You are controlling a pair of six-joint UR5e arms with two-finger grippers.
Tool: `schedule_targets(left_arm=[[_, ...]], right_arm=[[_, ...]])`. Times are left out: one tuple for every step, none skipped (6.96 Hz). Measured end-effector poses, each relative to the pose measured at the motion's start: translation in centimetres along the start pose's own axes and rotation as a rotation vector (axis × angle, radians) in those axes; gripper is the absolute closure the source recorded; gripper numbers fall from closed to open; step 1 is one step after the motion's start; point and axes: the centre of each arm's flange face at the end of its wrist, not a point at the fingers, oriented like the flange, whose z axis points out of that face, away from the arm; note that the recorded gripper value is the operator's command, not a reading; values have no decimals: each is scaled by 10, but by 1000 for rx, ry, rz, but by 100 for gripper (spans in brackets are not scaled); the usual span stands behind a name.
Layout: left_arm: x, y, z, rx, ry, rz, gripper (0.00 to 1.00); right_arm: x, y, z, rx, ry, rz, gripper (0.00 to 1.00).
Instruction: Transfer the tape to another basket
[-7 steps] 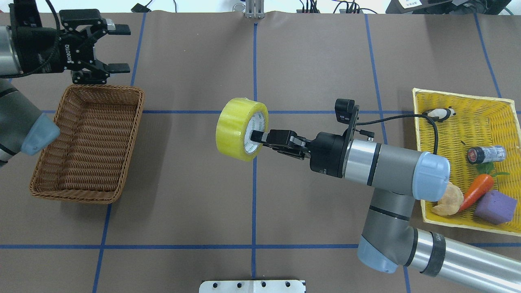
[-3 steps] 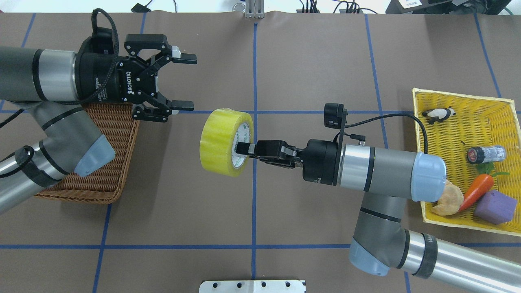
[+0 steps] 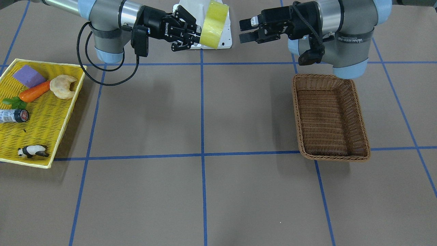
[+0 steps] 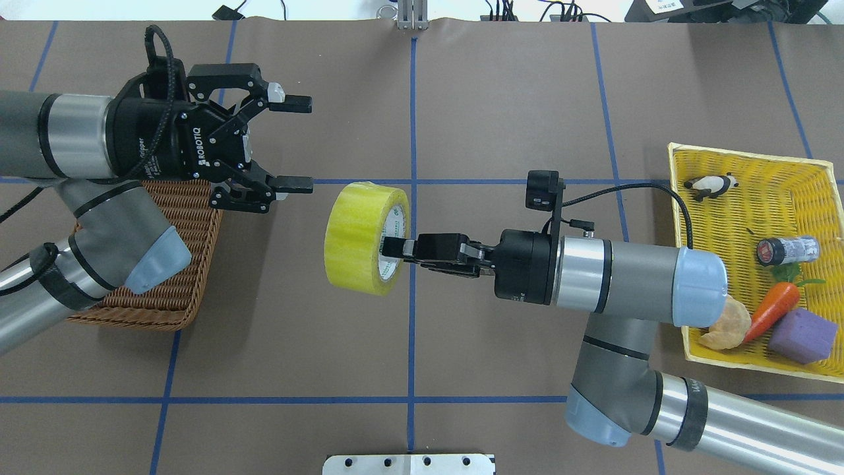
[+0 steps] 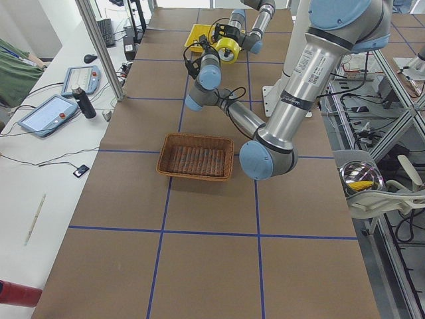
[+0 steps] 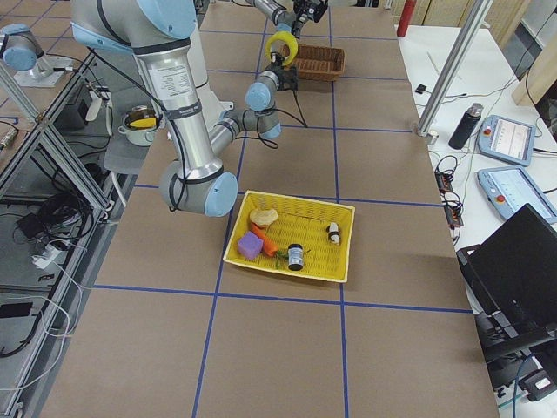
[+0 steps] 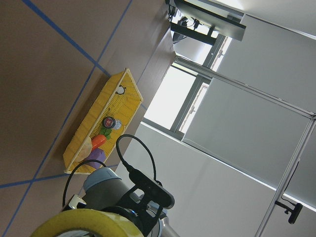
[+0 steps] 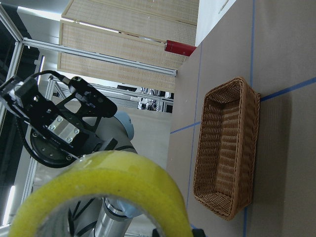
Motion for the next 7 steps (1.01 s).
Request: schedule_targets(left_arm=[[-5, 3, 3, -14, 0, -5, 2], [-12, 6, 7, -28, -1, -11, 2], [-20, 10, 14, -42, 0, -22, 2], [-27, 16, 22, -56, 3, -34, 2], [-32, 21, 27, -67, 6, -41, 2], [-34, 25, 30, -74, 12, -45, 2], [-34, 28, 32, -80, 17, -47, 2]], right_arm=[[0, 0, 0, -1, -3, 0, 100], [0, 0, 0, -1, -4, 0, 100], [0, 0, 0, -2, -3, 0, 100], [0, 0, 0, -2, -2, 0, 100], [1, 0, 0, -2, -2, 0, 100], [3, 0, 1, -2, 2, 0, 100], [6, 0, 1, -2, 8, 1, 100]])
